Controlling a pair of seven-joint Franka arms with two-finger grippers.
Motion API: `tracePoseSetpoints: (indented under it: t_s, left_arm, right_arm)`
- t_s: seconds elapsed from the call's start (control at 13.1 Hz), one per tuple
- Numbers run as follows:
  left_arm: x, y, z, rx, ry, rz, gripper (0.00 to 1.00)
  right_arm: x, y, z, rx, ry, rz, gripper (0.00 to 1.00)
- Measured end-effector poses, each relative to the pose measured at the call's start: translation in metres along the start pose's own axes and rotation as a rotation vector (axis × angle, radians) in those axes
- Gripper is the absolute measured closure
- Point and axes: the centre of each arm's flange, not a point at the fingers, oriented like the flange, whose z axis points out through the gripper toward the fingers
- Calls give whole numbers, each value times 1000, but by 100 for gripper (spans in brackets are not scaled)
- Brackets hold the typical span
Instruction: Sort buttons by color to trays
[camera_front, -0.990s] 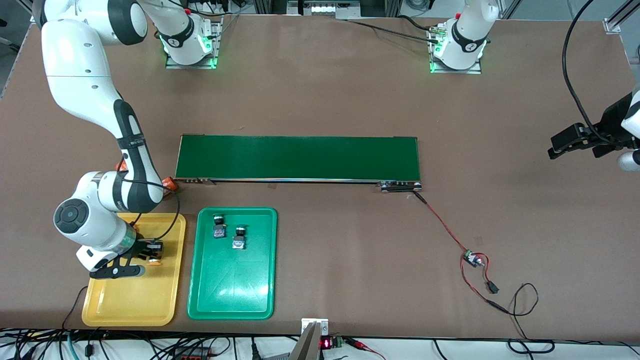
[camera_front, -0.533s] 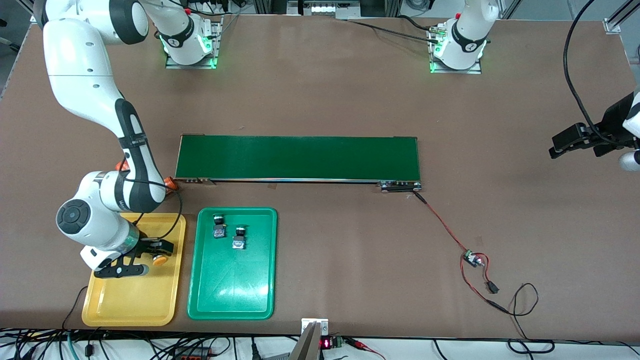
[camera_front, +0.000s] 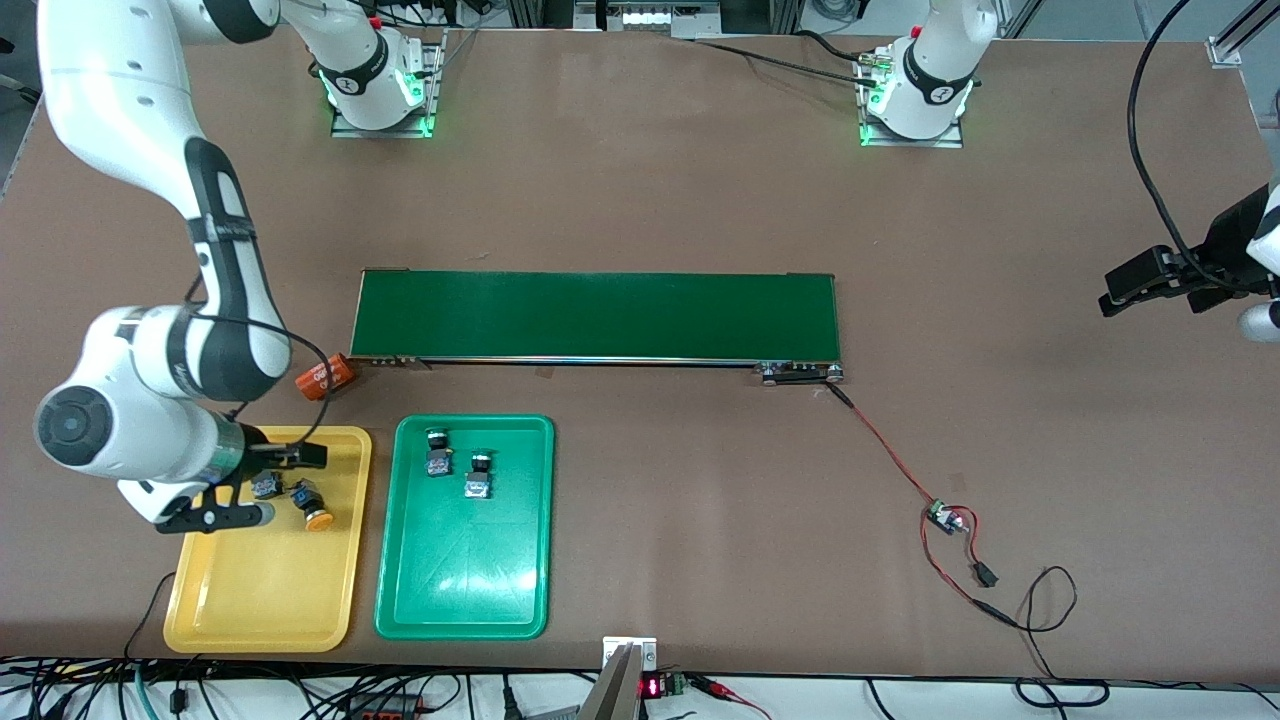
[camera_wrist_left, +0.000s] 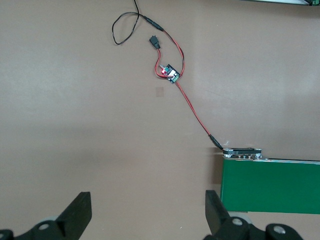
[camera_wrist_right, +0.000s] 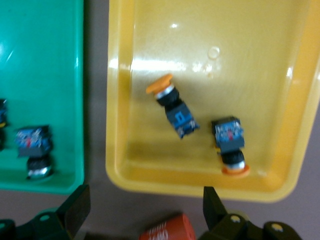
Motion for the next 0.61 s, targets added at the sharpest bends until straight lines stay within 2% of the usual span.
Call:
tracePoseSetpoints:
  t_s: [0.15,0.3,0.61]
  left_arm:
    - [0,0,0,0,0,0,0]
    - [0,0,0,0,2,1,0]
    - [-1,6,-2,-1,5,9,0]
  right_arm:
    - [-18,-3,-36,8,-54,14,0]
    - [-33,-6,-68,9,-86,13,0]
    - [-67,-11,-119,-34,-157,-5,0]
